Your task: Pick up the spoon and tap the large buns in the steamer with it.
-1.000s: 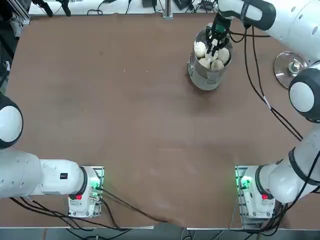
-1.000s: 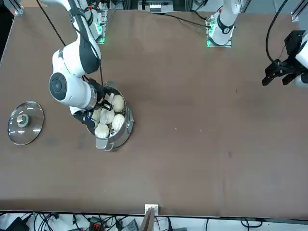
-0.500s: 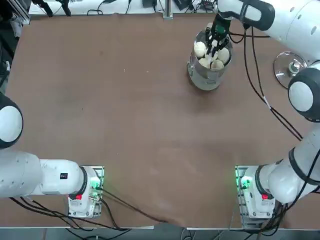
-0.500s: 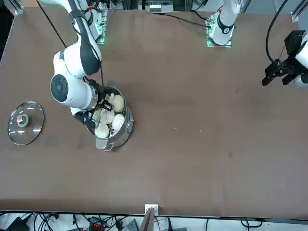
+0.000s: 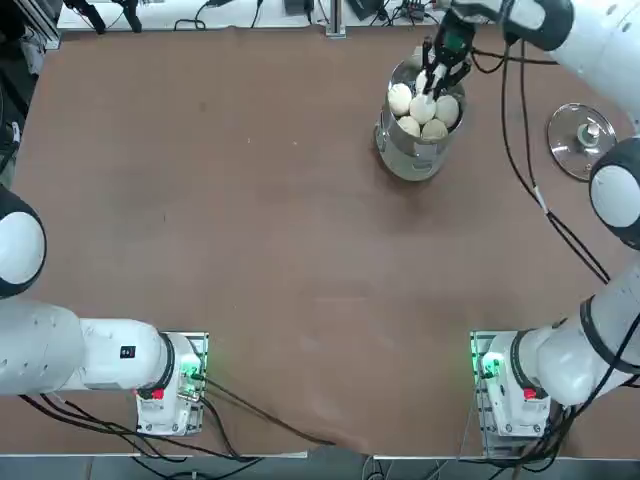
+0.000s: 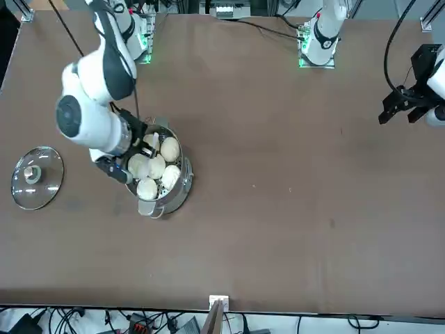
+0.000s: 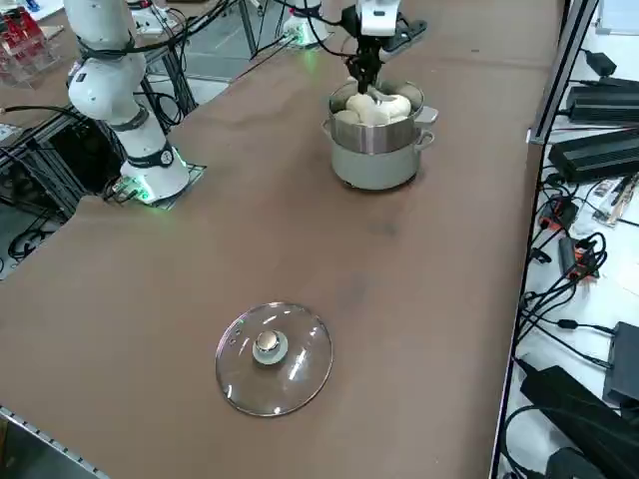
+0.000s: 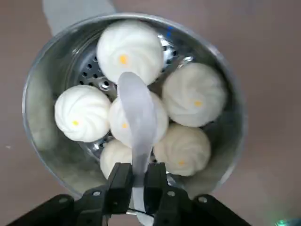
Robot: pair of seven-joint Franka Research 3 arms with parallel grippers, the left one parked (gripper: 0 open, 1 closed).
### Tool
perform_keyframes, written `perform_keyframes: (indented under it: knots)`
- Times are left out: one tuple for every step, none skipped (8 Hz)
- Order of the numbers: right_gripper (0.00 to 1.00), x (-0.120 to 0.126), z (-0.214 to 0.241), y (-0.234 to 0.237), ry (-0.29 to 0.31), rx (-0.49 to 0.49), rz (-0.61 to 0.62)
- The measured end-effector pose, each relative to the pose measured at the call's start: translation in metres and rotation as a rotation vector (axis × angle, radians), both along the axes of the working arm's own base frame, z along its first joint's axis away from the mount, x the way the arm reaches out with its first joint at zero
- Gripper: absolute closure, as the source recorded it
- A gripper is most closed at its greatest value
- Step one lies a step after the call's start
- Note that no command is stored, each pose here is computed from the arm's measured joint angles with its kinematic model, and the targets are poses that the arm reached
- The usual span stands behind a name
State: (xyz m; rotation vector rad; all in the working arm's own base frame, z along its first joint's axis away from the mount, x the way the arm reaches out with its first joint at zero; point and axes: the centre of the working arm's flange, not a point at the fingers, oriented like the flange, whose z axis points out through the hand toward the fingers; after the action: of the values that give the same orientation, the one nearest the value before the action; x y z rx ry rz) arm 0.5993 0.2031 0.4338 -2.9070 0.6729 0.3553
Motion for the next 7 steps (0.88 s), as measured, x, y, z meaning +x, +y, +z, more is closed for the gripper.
perform_keyframes:
  knots:
    - [0.82,0.002,0.011,-0.019,0.023,0.000,-0.007]
    - [0.82,0.004,0.018,-0.044,0.053,0.005,0.005]
    - [0.82,0.006,0.021,-0.074,0.079,0.018,0.030]
    - [0.85,0.007,0.023,-0.108,0.094,0.037,0.055]
    - [0.92,0.008,0.022,-0.144,0.100,0.060,0.079]
    - [0.93,0.009,0.020,-0.181,0.099,0.087,0.108]
    - [0.93,0.007,0.017,-0.219,0.094,0.117,0.140]
